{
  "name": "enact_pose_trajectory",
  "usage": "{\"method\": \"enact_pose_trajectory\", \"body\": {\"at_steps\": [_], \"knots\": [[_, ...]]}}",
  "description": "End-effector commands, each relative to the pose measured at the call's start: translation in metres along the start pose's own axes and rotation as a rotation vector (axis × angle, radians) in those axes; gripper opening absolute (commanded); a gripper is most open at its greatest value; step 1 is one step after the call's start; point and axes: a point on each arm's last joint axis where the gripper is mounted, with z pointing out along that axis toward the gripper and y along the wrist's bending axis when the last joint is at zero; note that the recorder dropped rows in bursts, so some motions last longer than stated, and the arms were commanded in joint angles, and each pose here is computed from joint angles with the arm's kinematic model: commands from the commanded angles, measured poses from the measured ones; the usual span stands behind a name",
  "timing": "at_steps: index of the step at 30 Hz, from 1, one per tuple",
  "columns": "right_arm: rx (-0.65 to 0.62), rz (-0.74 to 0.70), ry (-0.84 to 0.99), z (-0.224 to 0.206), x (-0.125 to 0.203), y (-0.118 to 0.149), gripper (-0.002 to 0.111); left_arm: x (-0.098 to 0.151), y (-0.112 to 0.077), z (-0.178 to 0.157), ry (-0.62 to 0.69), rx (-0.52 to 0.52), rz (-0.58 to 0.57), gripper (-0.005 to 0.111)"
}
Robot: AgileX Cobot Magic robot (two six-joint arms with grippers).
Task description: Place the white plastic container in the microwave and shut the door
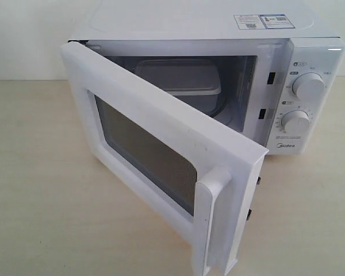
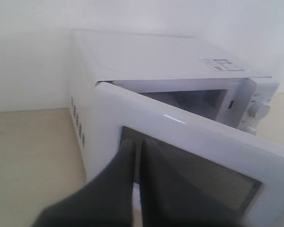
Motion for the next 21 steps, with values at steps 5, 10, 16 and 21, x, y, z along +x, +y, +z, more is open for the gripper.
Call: {"method": "enact_pose_trajectory", "body": {"at_steps": [5, 10, 16, 21], "knots": [[0.006, -0.141, -0.539, -0.013, -0.046, 0.003, 0.000, 0.024, 0.008, -0.044, -0.035, -0.197, -0.078, 0.004], [0.016, 0.036, -1.122, -0.058, -0.094, -0.003, 0.000, 0.031, 0.003, -0.061, -0.094, -0.184, -0.099, 0.004], [-0.077, 0.146, -1.110, -0.151, -0.222, 0.000, 0.000, 0.030, 0.000, -0.063, -0.119, -0.159, -0.115, 0.004], [-0.185, 0.223, -0.442, -0.128, -0.284, 0.013, 0.000, 0.025, -0.003, -0.063, -0.175, -0.121, -0.141, 0.004]]}}
